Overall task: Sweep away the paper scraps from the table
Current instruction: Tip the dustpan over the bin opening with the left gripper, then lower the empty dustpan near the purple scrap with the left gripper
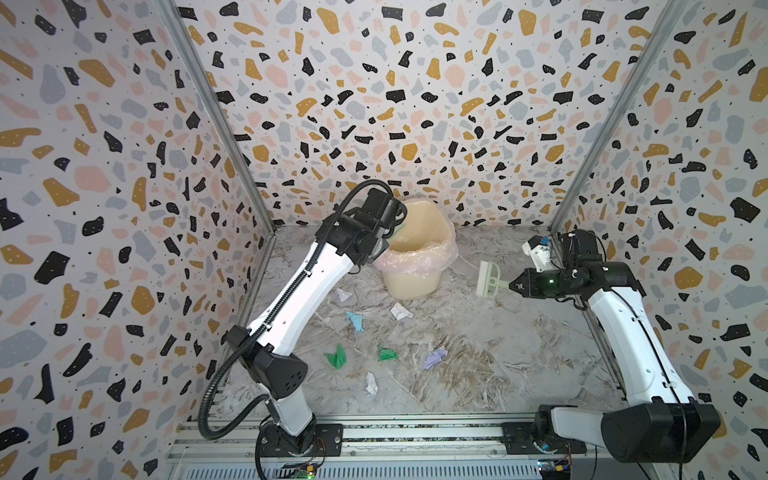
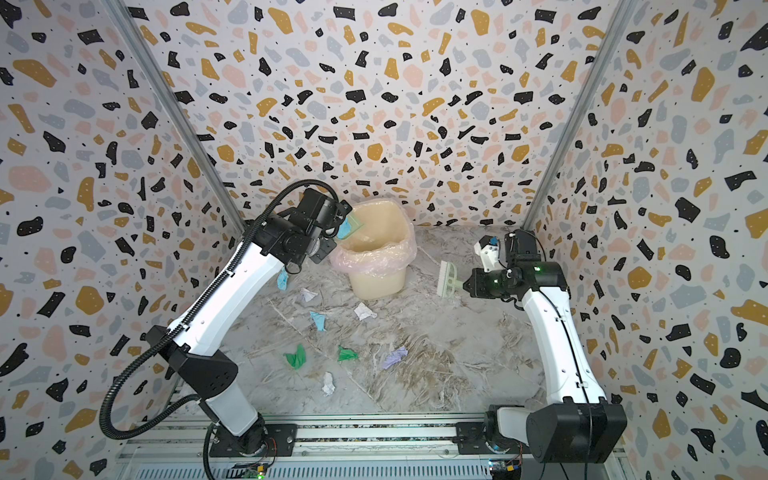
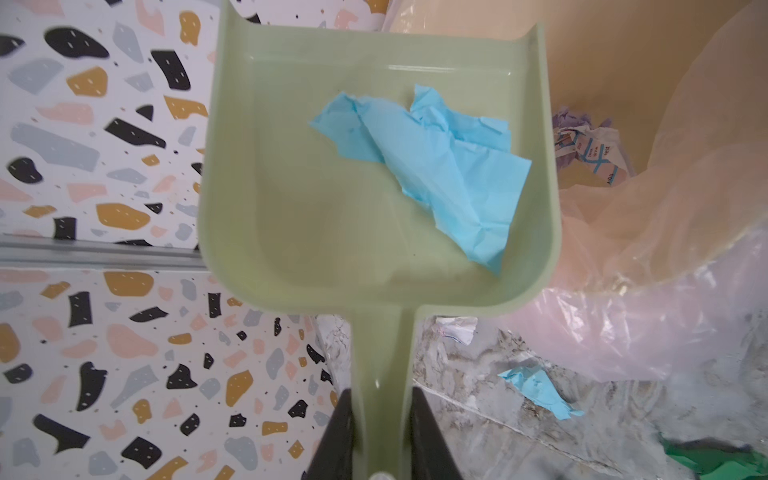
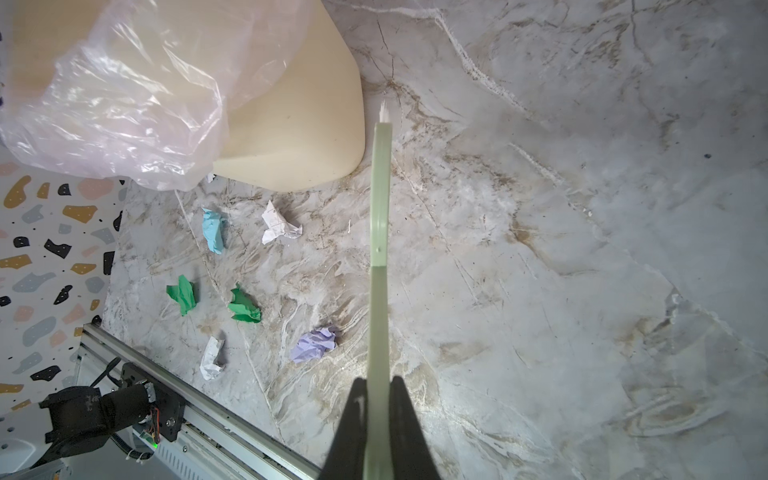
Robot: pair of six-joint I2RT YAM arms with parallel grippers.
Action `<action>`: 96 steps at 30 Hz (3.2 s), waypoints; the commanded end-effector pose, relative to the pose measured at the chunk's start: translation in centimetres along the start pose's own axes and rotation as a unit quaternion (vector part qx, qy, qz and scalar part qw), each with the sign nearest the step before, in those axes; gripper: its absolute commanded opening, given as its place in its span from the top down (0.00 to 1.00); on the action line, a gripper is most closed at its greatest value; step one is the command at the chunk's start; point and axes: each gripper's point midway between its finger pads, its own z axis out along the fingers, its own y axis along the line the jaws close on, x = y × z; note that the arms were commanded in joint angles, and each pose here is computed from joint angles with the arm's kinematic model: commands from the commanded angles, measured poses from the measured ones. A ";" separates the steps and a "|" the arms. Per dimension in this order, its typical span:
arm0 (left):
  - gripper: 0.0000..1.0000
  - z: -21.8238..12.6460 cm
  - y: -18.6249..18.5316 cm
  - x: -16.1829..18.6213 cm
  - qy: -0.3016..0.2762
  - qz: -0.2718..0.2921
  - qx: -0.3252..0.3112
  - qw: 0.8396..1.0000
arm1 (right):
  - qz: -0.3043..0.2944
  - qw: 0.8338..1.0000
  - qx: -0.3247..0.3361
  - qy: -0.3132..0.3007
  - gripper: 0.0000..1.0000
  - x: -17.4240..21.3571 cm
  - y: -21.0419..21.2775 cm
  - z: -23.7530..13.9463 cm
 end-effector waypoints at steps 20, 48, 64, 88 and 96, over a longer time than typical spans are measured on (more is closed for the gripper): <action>1.00 -0.1 2.4 -3.9 0.068 0.224 -0.242 0.942 | -0.002 0.999 -0.031 -0.006 1.00 0.6 0.9 0.6; 1.00 -10.3 -8.5 4.2 -0.111 -0.105 0.127 0.980 | -0.022 0.996 0.010 0.088 1.00 9.2 4.7 0.4; 1.00 -12.4 -22.2 13.1 -0.013 -0.158 0.345 0.925 | -0.076 0.983 0.073 0.148 1.00 11.1 5.6 0.8; 1.00 -10.3 -35.8 22.5 0.096 -0.148 0.375 0.910 | -0.201 0.952 0.108 0.206 1.00 12.0 8.3 4.7; 1.00 -9.5 -36.2 23.1 0.093 -0.128 0.349 0.924 | -0.230 0.944 0.119 0.206 1.00 11.9 9.2 5.7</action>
